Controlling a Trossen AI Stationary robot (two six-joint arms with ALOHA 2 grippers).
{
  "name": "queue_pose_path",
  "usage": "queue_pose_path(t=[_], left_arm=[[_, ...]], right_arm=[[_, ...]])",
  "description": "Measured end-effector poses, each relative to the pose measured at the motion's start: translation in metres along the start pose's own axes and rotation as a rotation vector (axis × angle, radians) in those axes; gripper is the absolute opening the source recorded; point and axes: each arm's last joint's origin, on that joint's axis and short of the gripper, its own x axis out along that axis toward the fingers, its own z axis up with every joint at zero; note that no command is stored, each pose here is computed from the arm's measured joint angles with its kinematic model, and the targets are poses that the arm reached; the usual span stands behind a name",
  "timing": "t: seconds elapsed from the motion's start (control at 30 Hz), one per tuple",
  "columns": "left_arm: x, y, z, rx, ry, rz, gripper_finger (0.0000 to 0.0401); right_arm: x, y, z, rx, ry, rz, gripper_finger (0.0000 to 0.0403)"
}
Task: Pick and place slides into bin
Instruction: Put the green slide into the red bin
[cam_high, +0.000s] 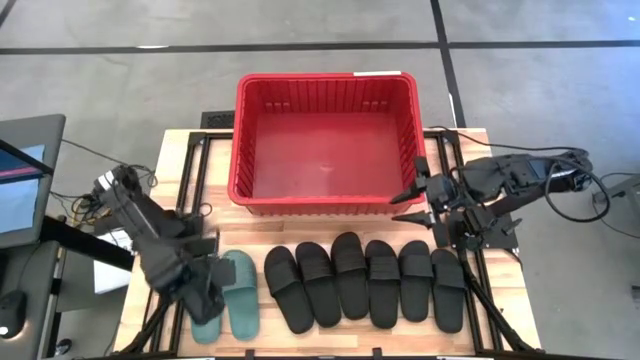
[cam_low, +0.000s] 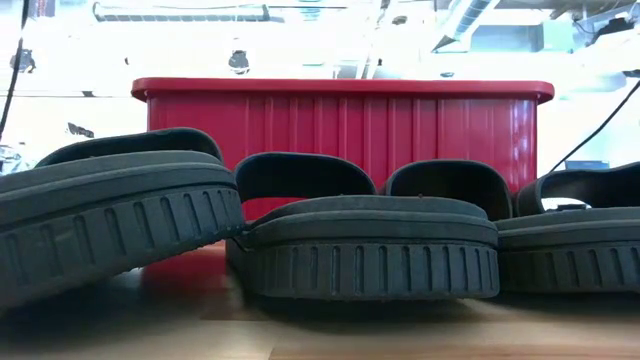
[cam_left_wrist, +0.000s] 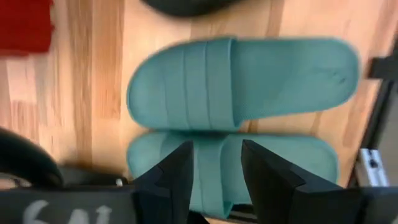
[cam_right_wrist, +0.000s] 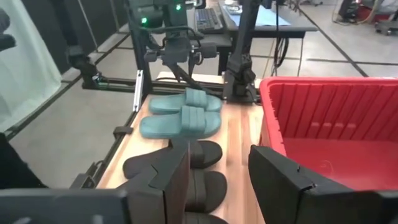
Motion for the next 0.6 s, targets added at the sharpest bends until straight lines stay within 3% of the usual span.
queue_pose_path(t=[0.33, 0.6], left_arm=[[0.028, -0.046, -0.037, -0.024, 0.071, 0.118, 0.0125], [0.049, -0.062, -0.056, -0.014, 0.086, 0.244, 0.0125]], right_arm=[[-0.009, 0.001, 0.001, -0.020, -0.029, 0.013, 0.0139], [-0.019, 0.000, 0.005, -0.012, -0.086, 0.012, 0.0137]])
